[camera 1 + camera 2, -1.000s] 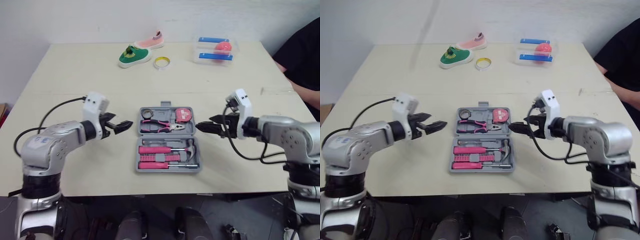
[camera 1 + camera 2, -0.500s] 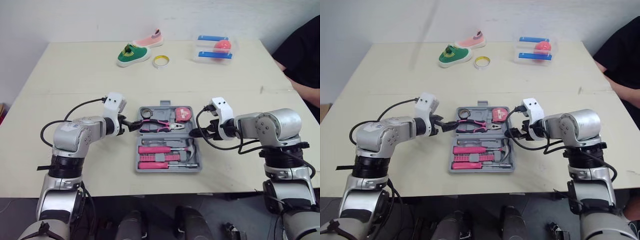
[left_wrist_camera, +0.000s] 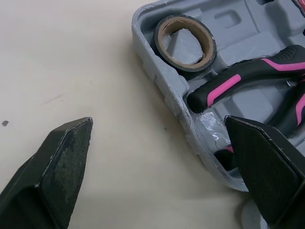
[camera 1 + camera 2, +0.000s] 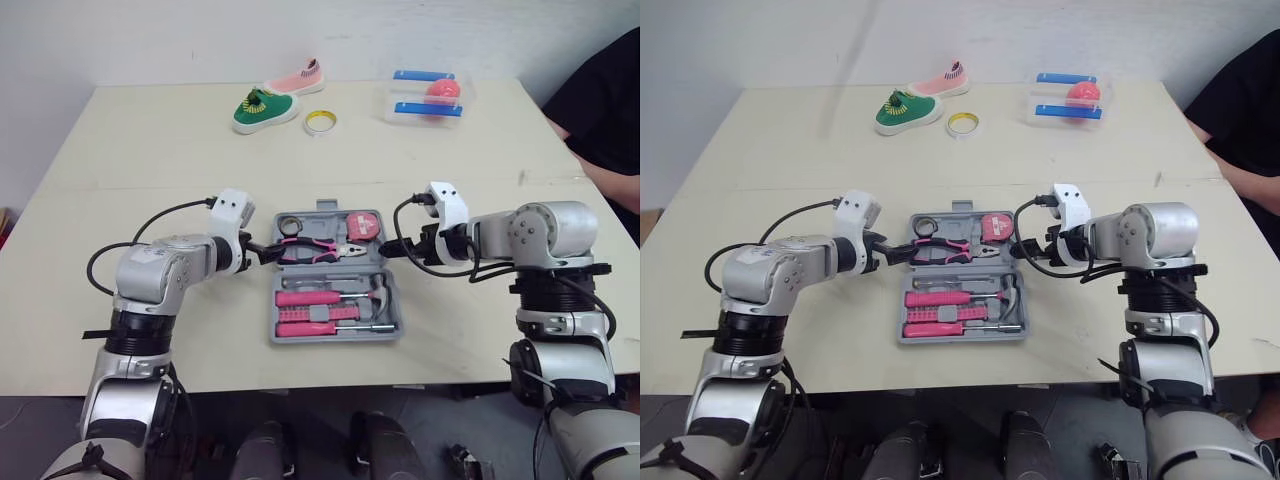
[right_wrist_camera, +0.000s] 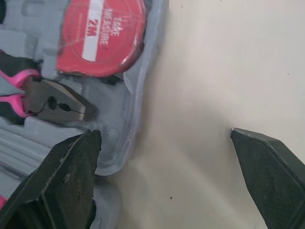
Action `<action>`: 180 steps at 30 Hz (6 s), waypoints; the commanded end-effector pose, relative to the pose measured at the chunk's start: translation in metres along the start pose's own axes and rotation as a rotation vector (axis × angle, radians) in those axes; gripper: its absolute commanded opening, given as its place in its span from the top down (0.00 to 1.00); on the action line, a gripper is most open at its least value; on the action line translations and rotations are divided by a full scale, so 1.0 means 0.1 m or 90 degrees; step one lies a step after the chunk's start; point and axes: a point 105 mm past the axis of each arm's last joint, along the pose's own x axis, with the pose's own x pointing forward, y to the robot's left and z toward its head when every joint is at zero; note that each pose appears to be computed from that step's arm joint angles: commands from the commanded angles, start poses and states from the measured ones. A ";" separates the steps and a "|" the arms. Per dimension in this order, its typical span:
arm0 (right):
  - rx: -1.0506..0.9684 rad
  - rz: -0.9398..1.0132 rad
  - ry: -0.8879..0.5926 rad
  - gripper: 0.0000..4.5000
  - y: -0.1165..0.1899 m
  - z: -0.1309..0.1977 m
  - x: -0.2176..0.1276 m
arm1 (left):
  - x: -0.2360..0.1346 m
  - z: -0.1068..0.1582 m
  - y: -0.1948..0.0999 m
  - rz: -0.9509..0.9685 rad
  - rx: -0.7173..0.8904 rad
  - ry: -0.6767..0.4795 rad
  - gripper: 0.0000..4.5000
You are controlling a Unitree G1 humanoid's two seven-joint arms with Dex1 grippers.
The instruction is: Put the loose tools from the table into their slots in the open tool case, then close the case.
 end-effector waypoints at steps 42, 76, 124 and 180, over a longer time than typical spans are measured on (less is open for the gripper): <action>-0.317 0.110 -0.445 1.00 0.33 -0.06 -0.11 | -0.12 0.38 0.13 0.040 0.217 -0.372 1.00; -0.653 0.018 -0.446 0.06 -0.51 -0.79 -0.86 | -1.32 -0.49 0.74 0.059 0.307 -0.307 0.03; -0.523 0.217 -0.251 1.00 0.34 -0.86 0.22 | -0.34 -0.62 -0.09 -0.226 0.296 -0.170 0.99; -0.569 0.246 -0.309 1.00 0.64 -0.77 0.34 | 0.33 -0.66 -0.90 -0.354 0.380 -0.040 0.99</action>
